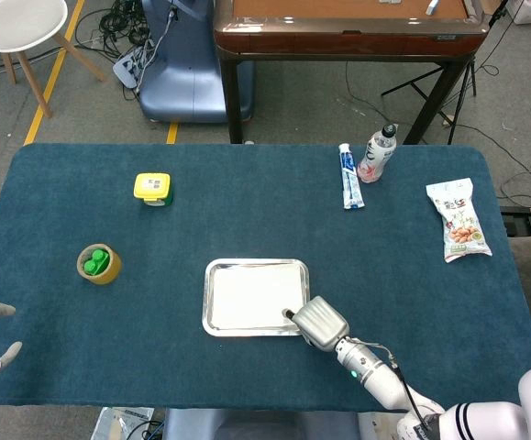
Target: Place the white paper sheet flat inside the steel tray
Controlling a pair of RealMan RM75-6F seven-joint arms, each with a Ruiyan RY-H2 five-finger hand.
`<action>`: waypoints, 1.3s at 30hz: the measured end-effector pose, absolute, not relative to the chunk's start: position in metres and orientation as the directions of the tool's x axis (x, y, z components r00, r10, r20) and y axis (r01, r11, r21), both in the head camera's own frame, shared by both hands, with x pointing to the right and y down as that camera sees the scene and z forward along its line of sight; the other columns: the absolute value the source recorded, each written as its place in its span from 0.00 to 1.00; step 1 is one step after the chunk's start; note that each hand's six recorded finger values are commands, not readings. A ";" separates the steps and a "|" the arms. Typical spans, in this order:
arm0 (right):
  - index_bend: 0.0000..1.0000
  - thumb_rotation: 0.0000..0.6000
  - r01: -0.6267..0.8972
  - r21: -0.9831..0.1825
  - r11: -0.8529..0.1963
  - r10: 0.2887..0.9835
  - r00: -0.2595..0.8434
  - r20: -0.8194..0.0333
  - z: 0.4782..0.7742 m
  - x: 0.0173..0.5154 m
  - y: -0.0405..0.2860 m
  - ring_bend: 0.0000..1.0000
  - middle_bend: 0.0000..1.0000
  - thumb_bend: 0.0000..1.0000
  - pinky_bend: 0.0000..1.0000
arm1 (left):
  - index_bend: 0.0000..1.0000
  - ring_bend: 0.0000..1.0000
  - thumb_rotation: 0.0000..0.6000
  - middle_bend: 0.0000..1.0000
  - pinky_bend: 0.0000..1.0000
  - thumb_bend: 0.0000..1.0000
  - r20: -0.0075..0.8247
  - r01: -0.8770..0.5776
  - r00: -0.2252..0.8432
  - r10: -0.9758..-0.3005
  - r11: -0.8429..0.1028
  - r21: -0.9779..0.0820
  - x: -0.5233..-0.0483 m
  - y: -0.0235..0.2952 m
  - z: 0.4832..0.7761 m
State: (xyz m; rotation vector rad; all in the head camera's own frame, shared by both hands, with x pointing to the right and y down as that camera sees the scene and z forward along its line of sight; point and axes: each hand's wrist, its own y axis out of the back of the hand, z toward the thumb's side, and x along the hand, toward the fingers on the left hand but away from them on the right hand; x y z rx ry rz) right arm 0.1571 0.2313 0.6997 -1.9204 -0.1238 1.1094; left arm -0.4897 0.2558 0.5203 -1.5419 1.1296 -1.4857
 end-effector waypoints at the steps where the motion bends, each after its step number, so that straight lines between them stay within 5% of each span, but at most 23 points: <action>1: 0.30 1.00 -0.322 -0.732 -0.601 0.473 0.595 -0.650 0.700 0.157 0.232 1.00 1.00 1.00 1.00 | 0.39 0.29 1.00 0.37 0.46 0.19 0.376 -0.115 -0.041 -0.926 -0.370 -0.922 -0.490 0.256 0.520; 39: 0.30 1.00 -0.300 -0.711 -0.636 0.472 0.578 -0.666 0.713 0.143 0.242 1.00 1.00 1.00 1.00 | 0.39 0.29 1.00 0.37 0.46 0.19 0.371 -0.119 -0.043 -0.928 -0.364 -0.924 -0.491 0.255 0.518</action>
